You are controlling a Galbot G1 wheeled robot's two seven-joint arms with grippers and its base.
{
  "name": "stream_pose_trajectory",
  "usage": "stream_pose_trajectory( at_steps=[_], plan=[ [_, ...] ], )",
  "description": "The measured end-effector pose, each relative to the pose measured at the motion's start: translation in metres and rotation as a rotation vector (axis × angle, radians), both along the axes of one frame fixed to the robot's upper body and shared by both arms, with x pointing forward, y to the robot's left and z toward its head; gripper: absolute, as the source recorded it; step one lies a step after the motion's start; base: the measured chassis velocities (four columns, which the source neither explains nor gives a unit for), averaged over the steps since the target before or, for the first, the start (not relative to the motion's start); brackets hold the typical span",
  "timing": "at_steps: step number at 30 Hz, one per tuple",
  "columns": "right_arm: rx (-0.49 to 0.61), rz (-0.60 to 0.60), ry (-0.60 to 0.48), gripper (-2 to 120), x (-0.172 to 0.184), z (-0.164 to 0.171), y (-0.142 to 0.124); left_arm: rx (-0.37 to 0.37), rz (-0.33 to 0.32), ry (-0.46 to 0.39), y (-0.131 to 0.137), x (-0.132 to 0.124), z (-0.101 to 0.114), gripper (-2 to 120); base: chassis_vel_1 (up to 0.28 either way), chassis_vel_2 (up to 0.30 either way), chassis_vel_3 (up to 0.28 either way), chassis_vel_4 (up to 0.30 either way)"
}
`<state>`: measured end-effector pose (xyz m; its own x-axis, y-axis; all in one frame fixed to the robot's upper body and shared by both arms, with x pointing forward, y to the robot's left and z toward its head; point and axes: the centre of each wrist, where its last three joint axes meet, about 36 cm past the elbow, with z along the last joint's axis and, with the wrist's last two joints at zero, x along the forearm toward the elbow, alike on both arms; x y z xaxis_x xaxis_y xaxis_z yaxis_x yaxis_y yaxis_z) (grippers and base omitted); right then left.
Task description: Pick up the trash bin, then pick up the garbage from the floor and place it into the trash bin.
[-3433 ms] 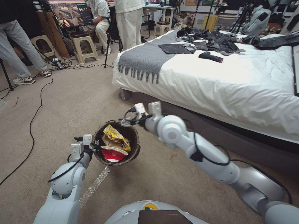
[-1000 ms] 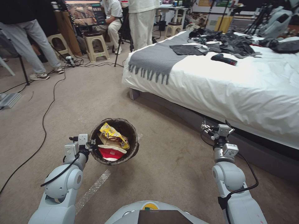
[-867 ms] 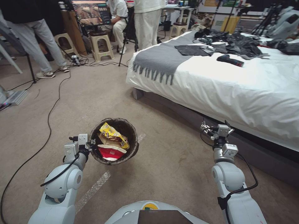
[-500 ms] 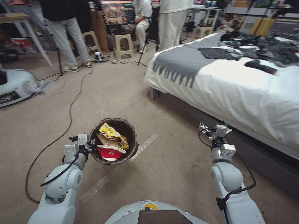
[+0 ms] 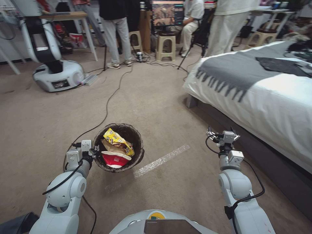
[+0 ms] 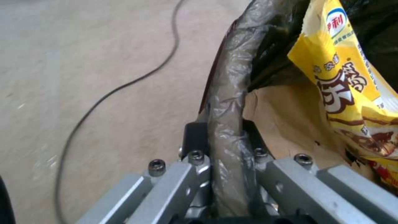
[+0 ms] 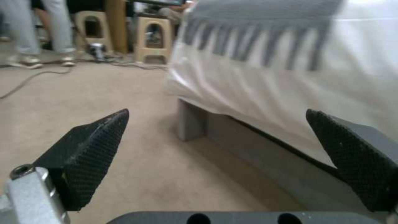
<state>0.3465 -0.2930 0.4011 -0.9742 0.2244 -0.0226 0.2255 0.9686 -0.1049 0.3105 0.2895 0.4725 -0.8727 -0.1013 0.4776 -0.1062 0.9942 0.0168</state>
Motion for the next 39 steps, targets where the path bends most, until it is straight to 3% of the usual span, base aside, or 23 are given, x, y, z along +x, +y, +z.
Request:
stream_pose_trajectory(
  at_steps=[29,36,39],
  plan=[
    [0.002,0.004,0.016,100,0.003,-0.009,0.003,-0.027,-0.018,0.013,-0.001,0.003,-0.006,3,0.126,0.122,0.126,0.123],
    [0.005,0.010,0.024,100,0.003,-0.013,0.005,-0.064,-0.067,0.023,-0.004,0.005,-0.010,3,0.067,0.072,0.081,0.086],
    [0.006,0.018,0.027,100,0.003,-0.015,0.009,-0.117,-0.136,0.015,-0.010,0.011,-0.008,3,0.000,0.000,0.000,0.000]
  ],
)
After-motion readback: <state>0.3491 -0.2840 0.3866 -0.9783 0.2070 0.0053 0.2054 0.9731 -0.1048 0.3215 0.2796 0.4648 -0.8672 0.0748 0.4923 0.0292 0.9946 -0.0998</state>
